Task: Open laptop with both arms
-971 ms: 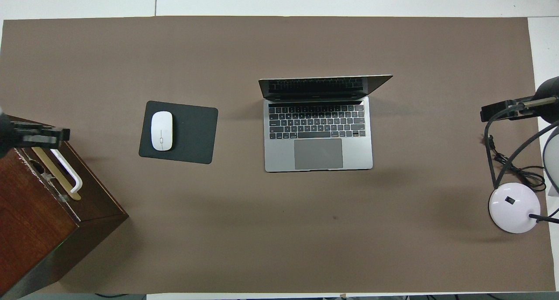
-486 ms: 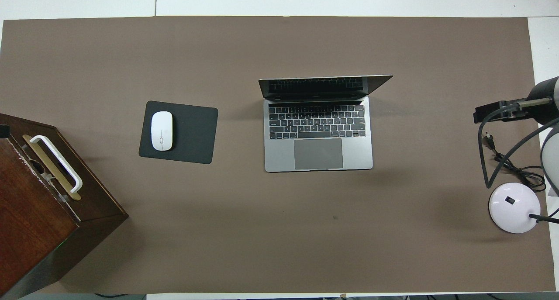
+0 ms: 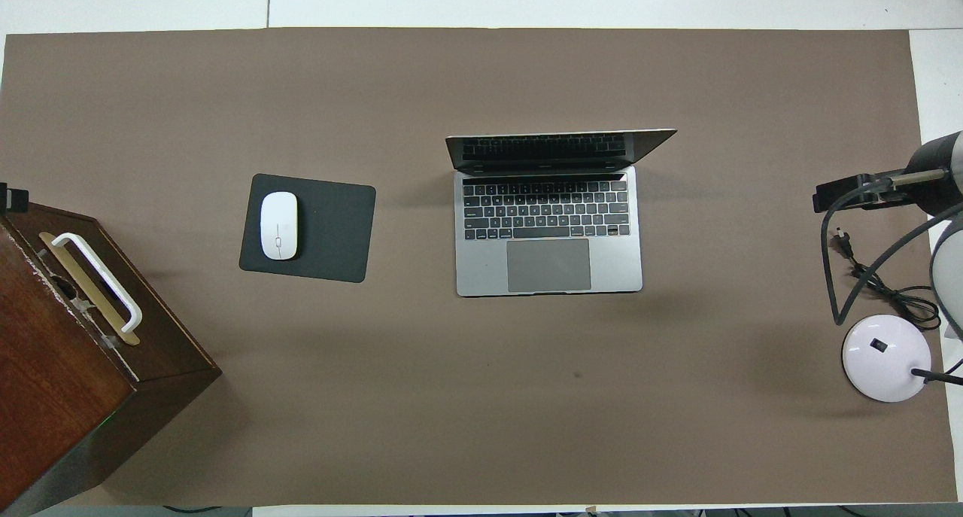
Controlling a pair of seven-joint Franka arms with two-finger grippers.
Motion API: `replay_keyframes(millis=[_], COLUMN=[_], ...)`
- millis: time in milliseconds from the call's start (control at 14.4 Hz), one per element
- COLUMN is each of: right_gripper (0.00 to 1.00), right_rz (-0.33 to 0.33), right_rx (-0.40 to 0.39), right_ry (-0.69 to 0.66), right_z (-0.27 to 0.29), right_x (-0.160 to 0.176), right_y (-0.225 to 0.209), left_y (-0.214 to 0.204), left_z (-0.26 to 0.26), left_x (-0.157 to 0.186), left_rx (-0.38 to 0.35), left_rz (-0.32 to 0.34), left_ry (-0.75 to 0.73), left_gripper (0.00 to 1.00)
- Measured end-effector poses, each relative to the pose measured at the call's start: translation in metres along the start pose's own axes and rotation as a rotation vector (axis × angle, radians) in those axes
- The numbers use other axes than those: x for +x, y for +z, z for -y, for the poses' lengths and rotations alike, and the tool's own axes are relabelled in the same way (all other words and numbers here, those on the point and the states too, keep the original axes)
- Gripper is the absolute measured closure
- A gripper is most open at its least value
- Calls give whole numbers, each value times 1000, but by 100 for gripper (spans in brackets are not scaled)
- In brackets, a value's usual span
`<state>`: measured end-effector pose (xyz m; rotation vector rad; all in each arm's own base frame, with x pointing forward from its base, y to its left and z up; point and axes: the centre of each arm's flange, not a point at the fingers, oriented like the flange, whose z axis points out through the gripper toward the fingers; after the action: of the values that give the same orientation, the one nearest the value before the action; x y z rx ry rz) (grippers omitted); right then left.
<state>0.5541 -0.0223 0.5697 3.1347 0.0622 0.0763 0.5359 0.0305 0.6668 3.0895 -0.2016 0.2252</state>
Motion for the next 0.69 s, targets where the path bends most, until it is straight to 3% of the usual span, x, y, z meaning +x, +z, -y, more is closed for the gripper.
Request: replay_keyframes(millis=[694], right_gripper=[0], right_rz=[-7], right_rx=[0], right_ry=[38], right_z=[-22], right_x=[-1], right_y=[3], left_y=[50], left_z=[4], left_x=[23], left_rx=[-6], left_rz=[73], left_ry=[-14], left_gripper=[0])
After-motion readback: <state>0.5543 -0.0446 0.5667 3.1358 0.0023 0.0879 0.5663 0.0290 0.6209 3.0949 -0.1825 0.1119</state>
